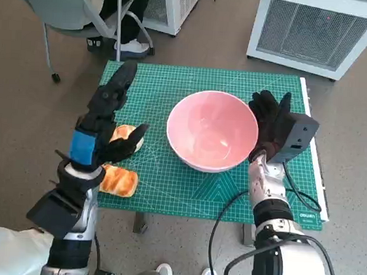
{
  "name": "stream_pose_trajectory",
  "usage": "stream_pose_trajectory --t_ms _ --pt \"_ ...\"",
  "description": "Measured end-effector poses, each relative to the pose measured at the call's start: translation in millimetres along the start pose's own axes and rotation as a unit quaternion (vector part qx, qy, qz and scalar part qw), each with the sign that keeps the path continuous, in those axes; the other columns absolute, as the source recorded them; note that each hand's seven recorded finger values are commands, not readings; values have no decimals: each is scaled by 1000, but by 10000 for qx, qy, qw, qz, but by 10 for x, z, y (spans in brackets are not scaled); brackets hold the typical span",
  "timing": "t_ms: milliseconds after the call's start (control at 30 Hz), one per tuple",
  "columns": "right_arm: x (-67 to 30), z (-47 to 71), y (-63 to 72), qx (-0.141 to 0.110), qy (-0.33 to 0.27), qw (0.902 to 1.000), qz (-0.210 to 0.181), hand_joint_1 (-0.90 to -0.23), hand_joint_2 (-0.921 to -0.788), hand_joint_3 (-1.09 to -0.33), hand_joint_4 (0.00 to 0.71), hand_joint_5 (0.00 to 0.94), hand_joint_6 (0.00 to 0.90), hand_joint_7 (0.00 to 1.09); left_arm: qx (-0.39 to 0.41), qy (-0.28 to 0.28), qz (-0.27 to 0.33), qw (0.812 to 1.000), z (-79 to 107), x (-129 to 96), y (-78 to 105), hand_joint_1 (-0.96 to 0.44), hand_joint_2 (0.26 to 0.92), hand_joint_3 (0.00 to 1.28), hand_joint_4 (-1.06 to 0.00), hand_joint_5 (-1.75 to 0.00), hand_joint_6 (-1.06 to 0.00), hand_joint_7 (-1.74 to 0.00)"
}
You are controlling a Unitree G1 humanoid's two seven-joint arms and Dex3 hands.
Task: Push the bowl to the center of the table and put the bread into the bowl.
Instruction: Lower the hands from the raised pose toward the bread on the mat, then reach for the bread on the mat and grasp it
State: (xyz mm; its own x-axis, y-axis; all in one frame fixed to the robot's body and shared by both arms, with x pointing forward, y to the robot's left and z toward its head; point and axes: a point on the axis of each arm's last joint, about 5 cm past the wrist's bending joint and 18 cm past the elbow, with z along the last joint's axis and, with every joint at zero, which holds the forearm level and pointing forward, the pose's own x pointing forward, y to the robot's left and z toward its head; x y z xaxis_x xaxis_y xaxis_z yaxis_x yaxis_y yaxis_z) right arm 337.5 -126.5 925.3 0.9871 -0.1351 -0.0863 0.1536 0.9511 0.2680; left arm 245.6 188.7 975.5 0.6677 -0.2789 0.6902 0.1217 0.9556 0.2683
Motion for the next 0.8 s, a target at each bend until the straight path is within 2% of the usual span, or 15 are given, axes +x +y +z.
stream_pose_trajectory --t_ms 133,300,400,500,567,633,700,800 --pt "9 28 -18 -175 -130 9998 -13 -421 -921 -783 312 20 45 679 82 96 -36 9999 18 -59 61 -395 921 396 -223 0 -318 -92" --pt "30 133 -46 -386 -710 9967 -15 -439 -921 -782 306 16 42 683 267 307 -236 9989 74 -147 239 -403 921 391 -229 -3 -322 -82" --pt "41 230 -50 -488 -1244 9910 73 -452 -921 -782 298 11 39 685 516 590 -607 9951 146 -197 414 -423 921 376 -236 -6 -320 -73" --pt "47 339 -55 -590 -1822 9812 226 -498 -921 -774 304 14 39 685 943 1017 -1114 9841 251 -237 621 -449 921 332 -237 -5 -305 -57" --pt "46 416 -56 -679 -2222 9718 392 -521 -921 -769 313 18 39 686 1268 1316 -1442 9725 345 -243 744 -460 921 287 -235 -3 -295 -47" --pt "38 507 -51 -751 -2689 9582 620 -538 -921 -766 325 23 41 687 1625 1650 -1800 9560 458 -231 858 -461 921 238 -231 -2 -292 -41" --pt "23 603 -49 -824 -3178 9405 879 -554 -921 -760 341 29 37 702 1904 1952 -2103 9388 566 -207 948 -457 921 175 -229 -2 -296 -37" --pt "-20 736 -36 -910 -3886 9080 1277 -565 -921 -751 363 37 36 724 2189 2278 -2408 9177 704 -156 1022 -444 921 89 -227 -1 -308 -31"
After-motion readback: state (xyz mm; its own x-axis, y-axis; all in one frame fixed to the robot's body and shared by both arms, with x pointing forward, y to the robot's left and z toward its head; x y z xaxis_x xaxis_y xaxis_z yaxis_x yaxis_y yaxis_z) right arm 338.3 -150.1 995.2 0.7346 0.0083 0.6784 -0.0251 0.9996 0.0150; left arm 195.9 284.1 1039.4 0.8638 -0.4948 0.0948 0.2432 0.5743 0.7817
